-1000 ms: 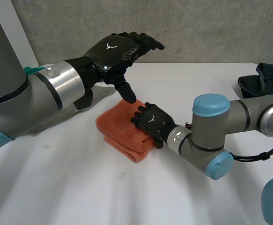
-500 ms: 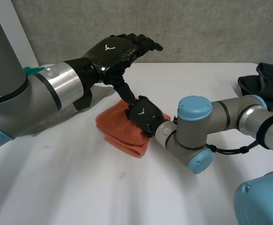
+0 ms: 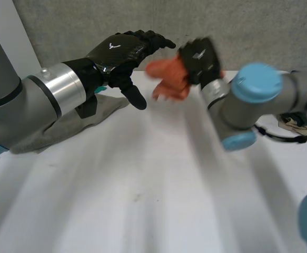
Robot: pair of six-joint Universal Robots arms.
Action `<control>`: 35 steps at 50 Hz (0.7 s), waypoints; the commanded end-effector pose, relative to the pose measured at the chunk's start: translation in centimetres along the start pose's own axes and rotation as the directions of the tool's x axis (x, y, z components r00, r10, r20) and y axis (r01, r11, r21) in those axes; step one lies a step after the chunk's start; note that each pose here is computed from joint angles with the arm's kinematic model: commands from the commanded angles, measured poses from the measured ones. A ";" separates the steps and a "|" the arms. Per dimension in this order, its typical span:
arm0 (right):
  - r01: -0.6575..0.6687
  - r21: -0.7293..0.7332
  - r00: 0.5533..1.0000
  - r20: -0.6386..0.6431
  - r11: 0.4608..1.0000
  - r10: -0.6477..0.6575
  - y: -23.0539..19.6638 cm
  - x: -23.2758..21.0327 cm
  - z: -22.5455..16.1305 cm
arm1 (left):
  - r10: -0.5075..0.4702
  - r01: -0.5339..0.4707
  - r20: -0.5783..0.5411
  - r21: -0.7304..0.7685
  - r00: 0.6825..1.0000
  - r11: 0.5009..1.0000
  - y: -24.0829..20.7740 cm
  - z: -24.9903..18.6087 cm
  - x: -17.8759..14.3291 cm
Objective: Fold the laundry.
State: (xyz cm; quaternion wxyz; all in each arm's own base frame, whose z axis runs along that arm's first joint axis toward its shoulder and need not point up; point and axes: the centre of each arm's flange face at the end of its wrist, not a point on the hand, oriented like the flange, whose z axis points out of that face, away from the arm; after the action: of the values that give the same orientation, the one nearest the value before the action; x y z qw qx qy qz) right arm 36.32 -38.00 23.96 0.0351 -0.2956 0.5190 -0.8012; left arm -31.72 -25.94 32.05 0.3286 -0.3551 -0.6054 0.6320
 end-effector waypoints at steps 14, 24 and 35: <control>0.107 -0.126 0.881 -0.449 0.986 -0.153 9.7 24.4 0.5 | -0.008 0.008 -0.010 0.016 1.000 1.000 -0.7 -0.3 0.6; 0.152 -0.309 0.865 -0.417 0.939 -0.278 20.7 26.8 -3.0 | -0.014 0.014 -0.015 0.005 1.000 1.000 -0.2 -0.1 0.7; 0.121 -0.317 0.927 -0.303 0.941 -0.222 22.1 26.5 -5.3 | -0.019 0.019 -0.018 -0.003 1.000 1.000 0.1 0.0 0.8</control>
State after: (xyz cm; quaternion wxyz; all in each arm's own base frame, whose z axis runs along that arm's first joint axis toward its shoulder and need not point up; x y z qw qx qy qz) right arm 6.56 -54.20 14.79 -0.1909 -0.1870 0.6005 -0.7537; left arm -32.14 -25.28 32.00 0.3395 -0.3555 -0.6057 0.6257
